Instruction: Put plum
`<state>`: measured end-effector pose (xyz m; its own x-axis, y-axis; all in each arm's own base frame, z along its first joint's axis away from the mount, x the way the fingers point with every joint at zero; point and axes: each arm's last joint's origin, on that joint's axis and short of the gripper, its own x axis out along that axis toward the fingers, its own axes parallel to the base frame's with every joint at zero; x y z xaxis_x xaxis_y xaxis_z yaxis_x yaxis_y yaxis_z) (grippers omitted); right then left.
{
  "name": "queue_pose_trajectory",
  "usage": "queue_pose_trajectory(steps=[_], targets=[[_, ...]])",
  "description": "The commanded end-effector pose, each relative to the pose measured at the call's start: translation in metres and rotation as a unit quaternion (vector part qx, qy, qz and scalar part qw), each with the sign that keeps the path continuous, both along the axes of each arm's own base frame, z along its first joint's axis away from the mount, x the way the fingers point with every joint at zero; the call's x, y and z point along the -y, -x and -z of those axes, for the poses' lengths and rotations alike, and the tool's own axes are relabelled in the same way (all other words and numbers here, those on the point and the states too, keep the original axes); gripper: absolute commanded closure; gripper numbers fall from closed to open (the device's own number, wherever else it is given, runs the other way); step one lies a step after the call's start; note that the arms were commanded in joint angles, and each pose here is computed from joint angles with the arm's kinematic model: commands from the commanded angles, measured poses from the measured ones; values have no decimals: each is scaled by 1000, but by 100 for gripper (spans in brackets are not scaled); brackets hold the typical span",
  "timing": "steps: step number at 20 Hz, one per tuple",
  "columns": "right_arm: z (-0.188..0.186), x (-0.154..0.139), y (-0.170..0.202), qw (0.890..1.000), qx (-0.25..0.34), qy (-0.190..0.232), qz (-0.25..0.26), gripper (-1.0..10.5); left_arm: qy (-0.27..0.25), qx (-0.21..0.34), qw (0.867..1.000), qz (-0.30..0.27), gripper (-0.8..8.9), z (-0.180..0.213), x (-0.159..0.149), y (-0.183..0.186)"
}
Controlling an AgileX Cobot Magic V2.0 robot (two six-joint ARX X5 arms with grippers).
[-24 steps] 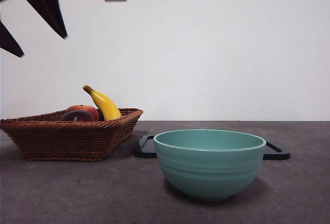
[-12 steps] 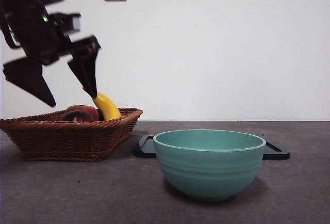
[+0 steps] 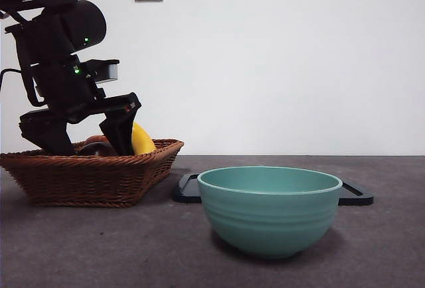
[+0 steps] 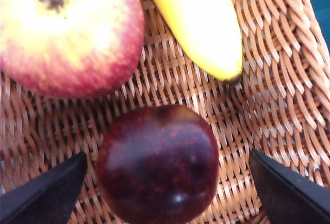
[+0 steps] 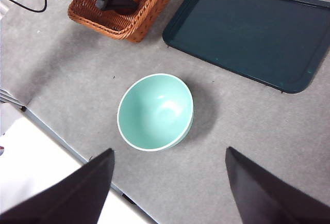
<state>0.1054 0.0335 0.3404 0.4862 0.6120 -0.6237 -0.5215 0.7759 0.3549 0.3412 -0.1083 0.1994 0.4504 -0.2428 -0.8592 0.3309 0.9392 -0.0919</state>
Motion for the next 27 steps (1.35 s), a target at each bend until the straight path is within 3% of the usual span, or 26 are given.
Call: queue_pose_trajectory(steps=[1, 7, 10, 15, 21, 27], targets=[[-6, -1, -1, 1000, 8, -5, 1, 605, -5, 0, 1000, 6, 422, 4, 4, -7], [-6, -1, -1, 1000, 8, -5, 1, 605, -5, 0, 1000, 6, 540, 4, 4, -7], [-6, -1, -1, 1000, 8, -5, 1, 605, -3, -1, 1000, 7, 538, -1, 3, -6], [-6, -1, -1, 1000, 8, -5, 1, 605, 35, 55, 998, 22, 538, -48, 1, 11], [-6, -1, -1, 1000, 8, -5, 1, 605, 119, 116, 981, 104, 538, -119, 11, 69], [-6, -1, -1, 1000, 8, -5, 1, 605, 141, 104, 962, 211, 538, -131, 56, 112]])
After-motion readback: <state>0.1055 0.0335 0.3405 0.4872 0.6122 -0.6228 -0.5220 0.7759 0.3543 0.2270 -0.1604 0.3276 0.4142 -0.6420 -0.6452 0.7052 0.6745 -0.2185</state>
